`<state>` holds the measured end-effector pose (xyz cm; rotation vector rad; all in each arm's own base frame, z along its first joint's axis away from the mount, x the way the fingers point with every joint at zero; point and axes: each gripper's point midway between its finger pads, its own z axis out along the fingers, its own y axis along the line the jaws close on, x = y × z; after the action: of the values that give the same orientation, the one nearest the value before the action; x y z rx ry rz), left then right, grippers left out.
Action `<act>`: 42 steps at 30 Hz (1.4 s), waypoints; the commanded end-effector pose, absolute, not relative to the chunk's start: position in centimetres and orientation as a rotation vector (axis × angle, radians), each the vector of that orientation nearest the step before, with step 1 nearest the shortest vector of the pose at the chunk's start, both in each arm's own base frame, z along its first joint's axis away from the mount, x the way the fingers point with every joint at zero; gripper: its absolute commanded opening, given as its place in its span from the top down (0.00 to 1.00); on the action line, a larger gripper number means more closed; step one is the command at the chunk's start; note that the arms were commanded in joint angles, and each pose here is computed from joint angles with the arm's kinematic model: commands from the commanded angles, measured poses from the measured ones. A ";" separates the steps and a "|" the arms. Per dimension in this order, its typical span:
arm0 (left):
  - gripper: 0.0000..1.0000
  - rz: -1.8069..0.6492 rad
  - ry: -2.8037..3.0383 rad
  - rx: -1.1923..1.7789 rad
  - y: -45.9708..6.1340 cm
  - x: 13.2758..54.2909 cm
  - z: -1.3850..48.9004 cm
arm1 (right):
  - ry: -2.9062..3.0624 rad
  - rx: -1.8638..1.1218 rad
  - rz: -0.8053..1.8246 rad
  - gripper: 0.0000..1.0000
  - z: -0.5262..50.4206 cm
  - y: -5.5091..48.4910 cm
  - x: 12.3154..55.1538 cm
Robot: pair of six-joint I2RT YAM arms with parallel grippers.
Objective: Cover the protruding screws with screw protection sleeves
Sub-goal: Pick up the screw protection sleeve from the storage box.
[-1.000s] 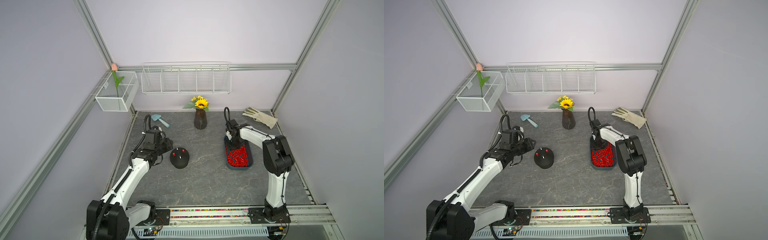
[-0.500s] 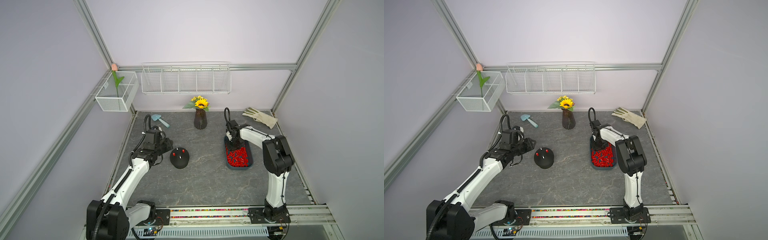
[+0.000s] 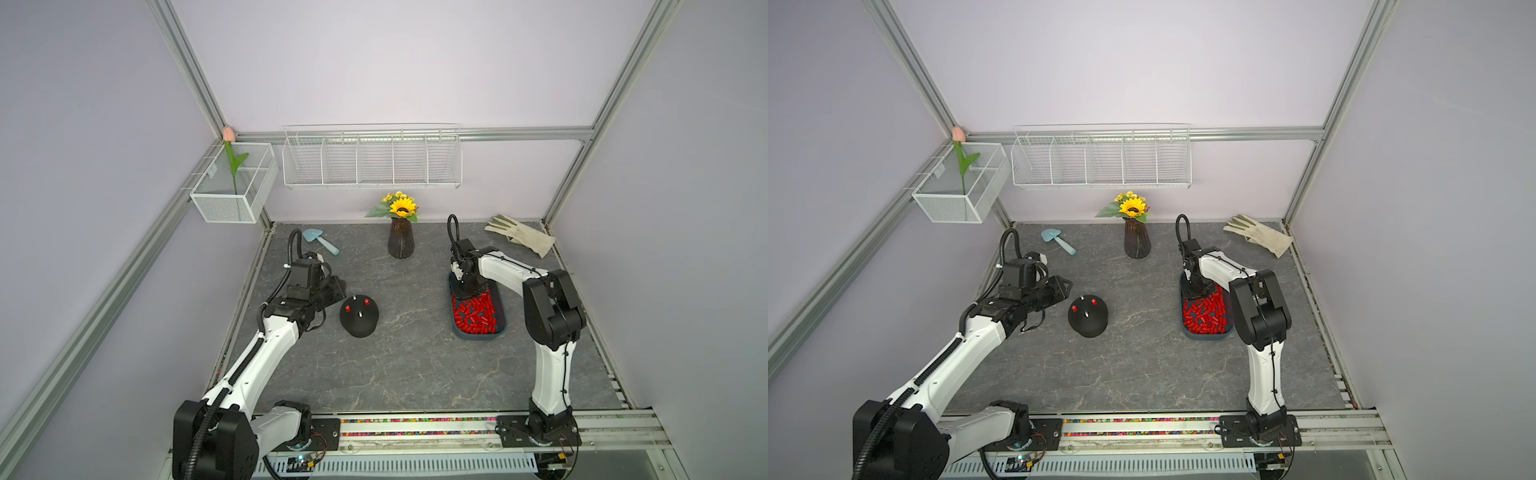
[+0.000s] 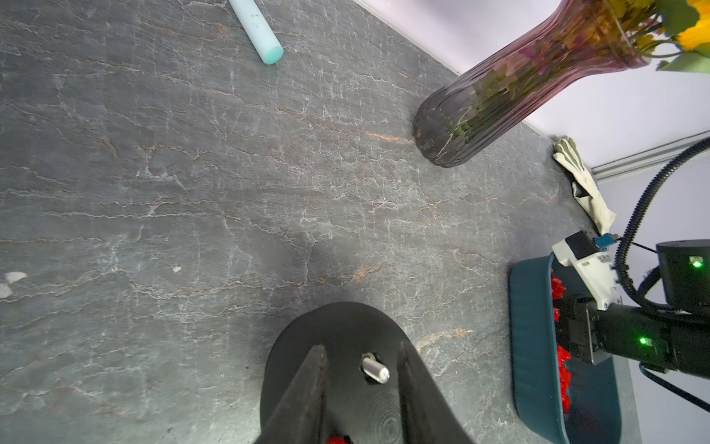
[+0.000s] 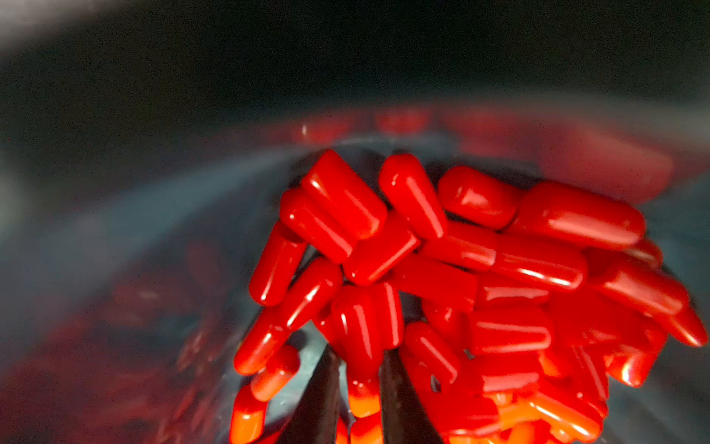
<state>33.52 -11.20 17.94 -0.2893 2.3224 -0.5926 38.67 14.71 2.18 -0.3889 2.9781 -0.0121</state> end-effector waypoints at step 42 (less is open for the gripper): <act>0.68 -1.203 2.231 0.171 -35.4 29.6 22.4 | 2.666 -0.155 0.153 0.84 16.5 12.8 36.0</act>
<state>29.18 -32.62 19.49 0.1684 2.3291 -1.0674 36.73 13.10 15.32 -0.2115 2.6871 0.1186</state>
